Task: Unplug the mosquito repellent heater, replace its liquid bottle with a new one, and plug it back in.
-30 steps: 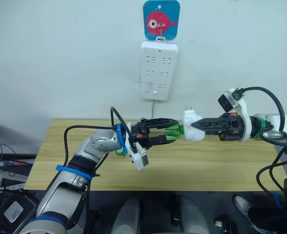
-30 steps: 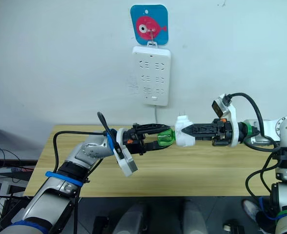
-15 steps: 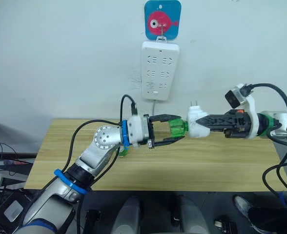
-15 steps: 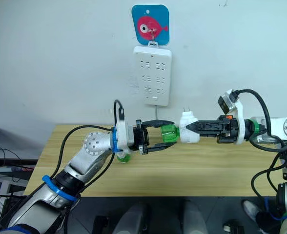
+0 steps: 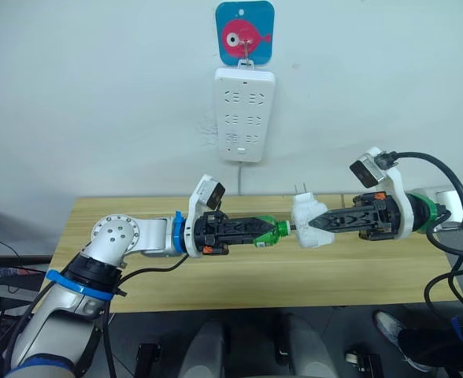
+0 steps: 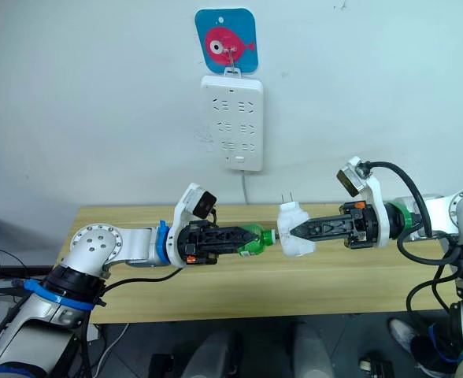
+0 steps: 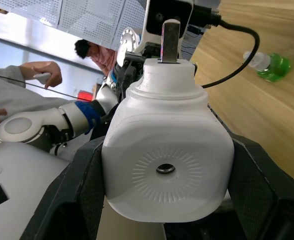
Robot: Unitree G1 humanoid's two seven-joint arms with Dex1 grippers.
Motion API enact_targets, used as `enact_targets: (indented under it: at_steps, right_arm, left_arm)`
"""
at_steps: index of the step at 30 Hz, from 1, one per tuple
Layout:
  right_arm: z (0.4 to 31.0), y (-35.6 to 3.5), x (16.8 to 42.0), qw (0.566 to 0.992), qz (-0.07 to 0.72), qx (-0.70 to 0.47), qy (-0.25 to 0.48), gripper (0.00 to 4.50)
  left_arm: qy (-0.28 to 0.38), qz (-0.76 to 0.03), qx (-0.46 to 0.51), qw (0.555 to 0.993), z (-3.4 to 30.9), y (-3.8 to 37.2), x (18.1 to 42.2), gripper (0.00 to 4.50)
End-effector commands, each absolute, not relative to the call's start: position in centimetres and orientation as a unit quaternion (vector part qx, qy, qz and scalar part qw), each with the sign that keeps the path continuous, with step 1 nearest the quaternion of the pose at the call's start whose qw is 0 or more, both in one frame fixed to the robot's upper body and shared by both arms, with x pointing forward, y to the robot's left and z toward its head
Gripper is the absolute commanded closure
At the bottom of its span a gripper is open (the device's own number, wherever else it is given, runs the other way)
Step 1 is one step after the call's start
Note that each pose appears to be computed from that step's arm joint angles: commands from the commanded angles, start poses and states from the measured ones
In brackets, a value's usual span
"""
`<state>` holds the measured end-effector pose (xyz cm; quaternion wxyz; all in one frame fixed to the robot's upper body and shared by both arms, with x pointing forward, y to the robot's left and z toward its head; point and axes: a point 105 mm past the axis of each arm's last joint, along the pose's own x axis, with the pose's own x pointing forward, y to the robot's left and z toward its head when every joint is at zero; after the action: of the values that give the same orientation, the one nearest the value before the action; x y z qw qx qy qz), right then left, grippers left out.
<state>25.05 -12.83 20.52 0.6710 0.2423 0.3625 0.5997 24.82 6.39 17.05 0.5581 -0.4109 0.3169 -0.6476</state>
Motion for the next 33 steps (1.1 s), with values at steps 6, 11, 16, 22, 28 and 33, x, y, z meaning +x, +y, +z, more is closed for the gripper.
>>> enact_targets:
  at_steps: [6,11,16,22,28,33]
  right_arm:
    - [21.3,-17.0,26.8,0.742,0.516,0.261,0.340,1.53]
    - [12.3,-23.4,29.6,0.858,0.269,0.087,0.429,1.53]
    - [7.6,-28.7,30.7,0.877,0.150,-0.038,0.456,1.53]
    - [5.9,-30.5,32.2,0.880,0.116,-0.059,0.456,1.53]
    - [4.6,-30.7,32.6,0.872,0.107,-0.051,0.475,1.53]
    - [4.2,-31.6,32.3,0.863,0.098,-0.058,0.491,1.53]
  left_arm:
    - [0.312,-0.635,-0.379,0.596,16.4,8.9,23.6,2.24]
    - [0.288,-0.624,-0.376,0.622,15.8,8.4,24.0,2.24]
    - [0.278,-0.635,-0.365,0.621,15.7,7.5,23.9,2.24]
    - [0.276,-0.633,-0.357,0.629,15.4,7.6,24.0,2.24]
    - [0.276,-0.633,-0.354,0.631,15.2,7.8,23.7,2.24]
    - [0.277,-0.632,-0.352,0.633,15.1,8.0,23.8,2.24]
